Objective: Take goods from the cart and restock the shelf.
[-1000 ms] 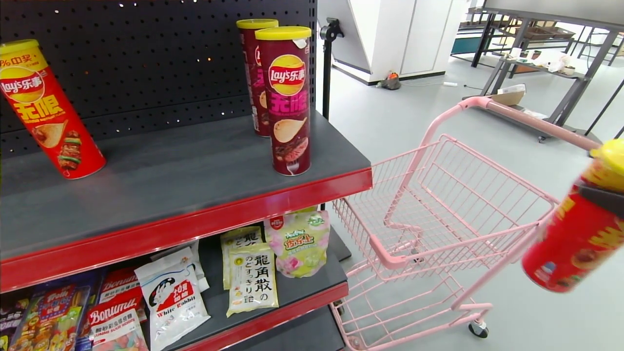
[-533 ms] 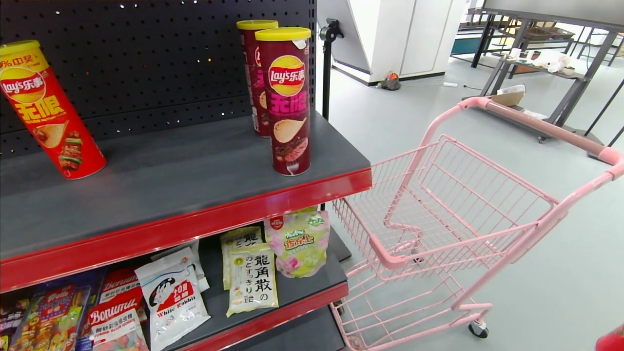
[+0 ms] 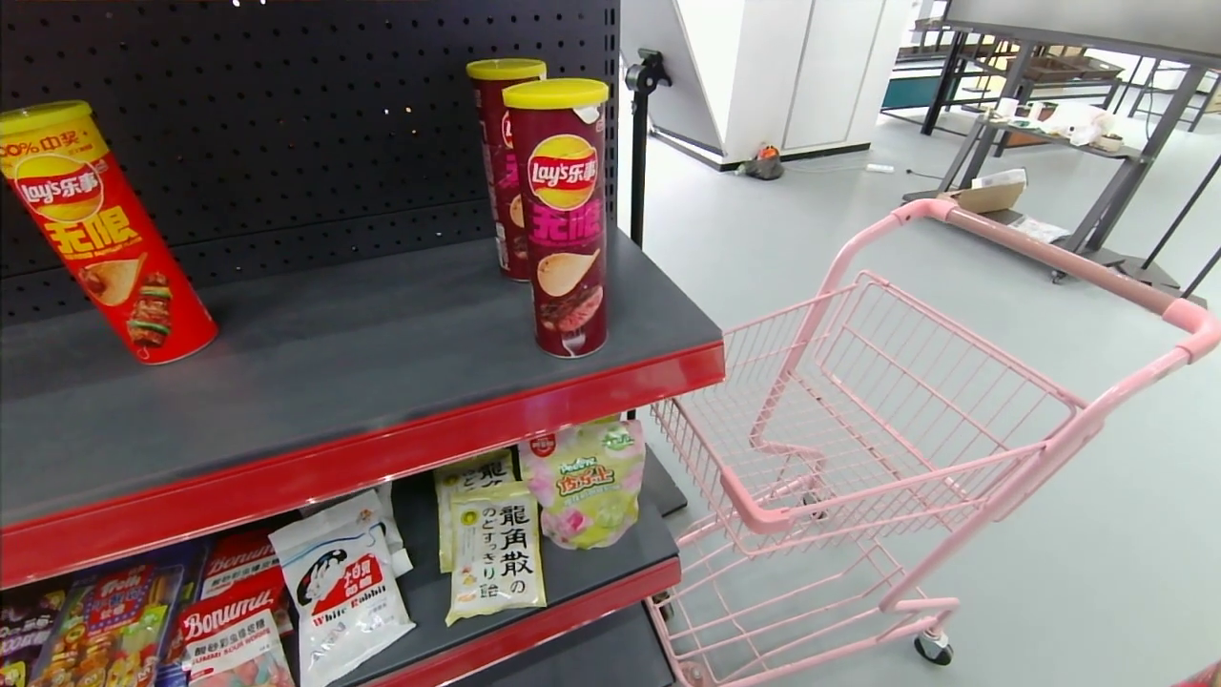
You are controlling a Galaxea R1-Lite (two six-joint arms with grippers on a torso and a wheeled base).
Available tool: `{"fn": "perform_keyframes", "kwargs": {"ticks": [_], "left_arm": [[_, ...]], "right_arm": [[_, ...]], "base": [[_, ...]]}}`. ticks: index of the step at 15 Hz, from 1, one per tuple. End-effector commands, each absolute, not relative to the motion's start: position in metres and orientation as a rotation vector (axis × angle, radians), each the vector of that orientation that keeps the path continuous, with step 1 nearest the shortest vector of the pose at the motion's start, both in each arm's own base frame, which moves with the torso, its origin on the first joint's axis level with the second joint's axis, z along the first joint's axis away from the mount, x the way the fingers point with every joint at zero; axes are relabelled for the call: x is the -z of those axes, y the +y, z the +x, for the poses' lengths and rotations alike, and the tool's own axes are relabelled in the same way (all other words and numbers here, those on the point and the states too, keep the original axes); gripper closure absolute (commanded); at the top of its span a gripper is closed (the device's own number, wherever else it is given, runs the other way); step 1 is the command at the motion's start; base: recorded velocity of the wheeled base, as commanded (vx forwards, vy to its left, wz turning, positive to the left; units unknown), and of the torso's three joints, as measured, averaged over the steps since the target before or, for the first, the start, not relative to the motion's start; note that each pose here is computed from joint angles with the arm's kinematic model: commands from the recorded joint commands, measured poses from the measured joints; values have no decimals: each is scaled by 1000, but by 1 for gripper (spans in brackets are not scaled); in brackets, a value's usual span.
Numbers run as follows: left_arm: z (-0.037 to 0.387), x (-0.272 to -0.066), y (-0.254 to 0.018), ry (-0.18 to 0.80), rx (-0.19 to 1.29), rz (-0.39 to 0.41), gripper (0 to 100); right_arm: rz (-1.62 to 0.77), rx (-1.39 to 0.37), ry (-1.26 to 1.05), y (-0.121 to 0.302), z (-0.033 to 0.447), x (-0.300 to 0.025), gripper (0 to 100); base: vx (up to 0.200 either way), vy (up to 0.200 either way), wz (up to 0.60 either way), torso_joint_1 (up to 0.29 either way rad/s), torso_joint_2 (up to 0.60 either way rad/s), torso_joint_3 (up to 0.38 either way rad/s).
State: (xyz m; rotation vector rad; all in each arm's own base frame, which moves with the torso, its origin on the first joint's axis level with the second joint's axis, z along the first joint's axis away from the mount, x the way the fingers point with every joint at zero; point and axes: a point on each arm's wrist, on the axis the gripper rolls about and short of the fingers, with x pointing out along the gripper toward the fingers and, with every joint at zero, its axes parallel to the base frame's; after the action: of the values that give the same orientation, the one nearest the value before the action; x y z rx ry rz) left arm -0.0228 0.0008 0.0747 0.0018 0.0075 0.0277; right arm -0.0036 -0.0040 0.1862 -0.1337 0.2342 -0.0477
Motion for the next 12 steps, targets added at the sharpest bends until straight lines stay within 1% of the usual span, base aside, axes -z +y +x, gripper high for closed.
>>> {"fn": "perform_keyframes", "kwargs": {"ticks": [1, 8, 12], "left_arm": [[-23, -75, 1, 8, -28, 2, 0], [-23, -75, 1, 8, -28, 2, 0], [-23, -75, 1, 8, -28, 2, 0]], "right_arm": [[-134, 44, 237, -4, -3, -185, 100], [-137, 37, 247, -4, -1, -184, 100], [-138, 36, 253, -4, -1, -182, 100]], "base": [[0, 0, 0, 163, -471, -305], [0, 0, 0, 219, -572, -357], [0, 0, 0, 173, -420, -249]]}}
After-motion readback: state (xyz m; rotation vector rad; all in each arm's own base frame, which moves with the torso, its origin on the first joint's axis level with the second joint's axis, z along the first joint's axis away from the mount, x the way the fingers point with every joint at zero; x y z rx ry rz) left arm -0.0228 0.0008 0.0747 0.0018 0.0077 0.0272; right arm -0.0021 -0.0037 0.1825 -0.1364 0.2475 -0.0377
